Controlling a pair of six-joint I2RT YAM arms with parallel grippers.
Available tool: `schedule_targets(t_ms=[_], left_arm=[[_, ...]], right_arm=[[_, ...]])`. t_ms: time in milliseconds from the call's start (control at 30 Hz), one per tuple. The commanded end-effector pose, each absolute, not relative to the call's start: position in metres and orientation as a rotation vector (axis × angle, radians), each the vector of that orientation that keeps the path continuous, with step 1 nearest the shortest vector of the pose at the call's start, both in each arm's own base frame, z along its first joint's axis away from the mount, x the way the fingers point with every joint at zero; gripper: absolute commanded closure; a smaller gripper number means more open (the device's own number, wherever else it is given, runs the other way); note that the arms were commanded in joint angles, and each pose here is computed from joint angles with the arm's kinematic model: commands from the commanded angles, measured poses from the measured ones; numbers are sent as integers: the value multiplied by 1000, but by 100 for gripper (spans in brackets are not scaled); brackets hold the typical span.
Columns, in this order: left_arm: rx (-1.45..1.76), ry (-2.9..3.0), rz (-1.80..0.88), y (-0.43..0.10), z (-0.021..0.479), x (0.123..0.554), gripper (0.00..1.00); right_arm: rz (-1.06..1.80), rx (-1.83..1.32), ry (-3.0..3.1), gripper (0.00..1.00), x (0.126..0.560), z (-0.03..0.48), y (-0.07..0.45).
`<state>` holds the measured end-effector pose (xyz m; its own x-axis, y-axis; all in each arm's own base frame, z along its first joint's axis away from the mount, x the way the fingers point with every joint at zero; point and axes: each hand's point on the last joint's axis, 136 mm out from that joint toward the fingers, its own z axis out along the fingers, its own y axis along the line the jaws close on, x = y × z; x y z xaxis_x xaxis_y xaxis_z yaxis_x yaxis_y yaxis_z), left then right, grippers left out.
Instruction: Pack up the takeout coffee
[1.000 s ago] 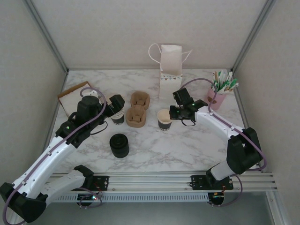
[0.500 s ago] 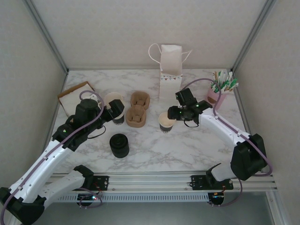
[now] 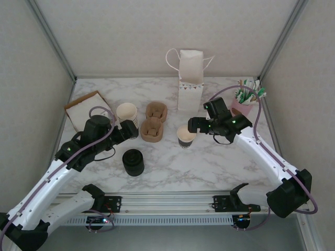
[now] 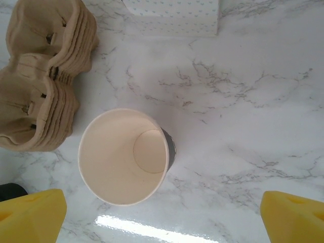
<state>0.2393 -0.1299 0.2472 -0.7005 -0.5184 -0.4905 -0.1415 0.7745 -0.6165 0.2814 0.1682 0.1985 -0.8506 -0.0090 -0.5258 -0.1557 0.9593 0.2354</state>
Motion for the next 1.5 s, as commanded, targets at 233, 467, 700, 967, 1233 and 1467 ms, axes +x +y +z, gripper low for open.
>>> schedule_targets(t_ms=[233, 467, 700, 967, 1233, 1467], left_arm=[[-390, 2569, -553, -136, 211, 205, 7], [-294, 2722, -413, -142, 200, 182, 9], [-142, 2837, -183, -148, 178, 176, 7], [-64, 2893, -41, -150, 161, 179, 6], [-29, 2916, 6, -152, 153, 182, 9], [-26, 2926, 59, -147, 147, 185, 10]], right_arm=[[270, -56, 2598, 1, 280, 197, 156], [303, -21, 2591, 1, 283, 188, 160], [335, -86, 2601, 1, 282, 180, 167], [331, -103, 2601, 1, 275, 174, 163], [391, -131, 2597, 1, 268, 170, 168], [504, -183, 2590, 1, 261, 172, 181]])
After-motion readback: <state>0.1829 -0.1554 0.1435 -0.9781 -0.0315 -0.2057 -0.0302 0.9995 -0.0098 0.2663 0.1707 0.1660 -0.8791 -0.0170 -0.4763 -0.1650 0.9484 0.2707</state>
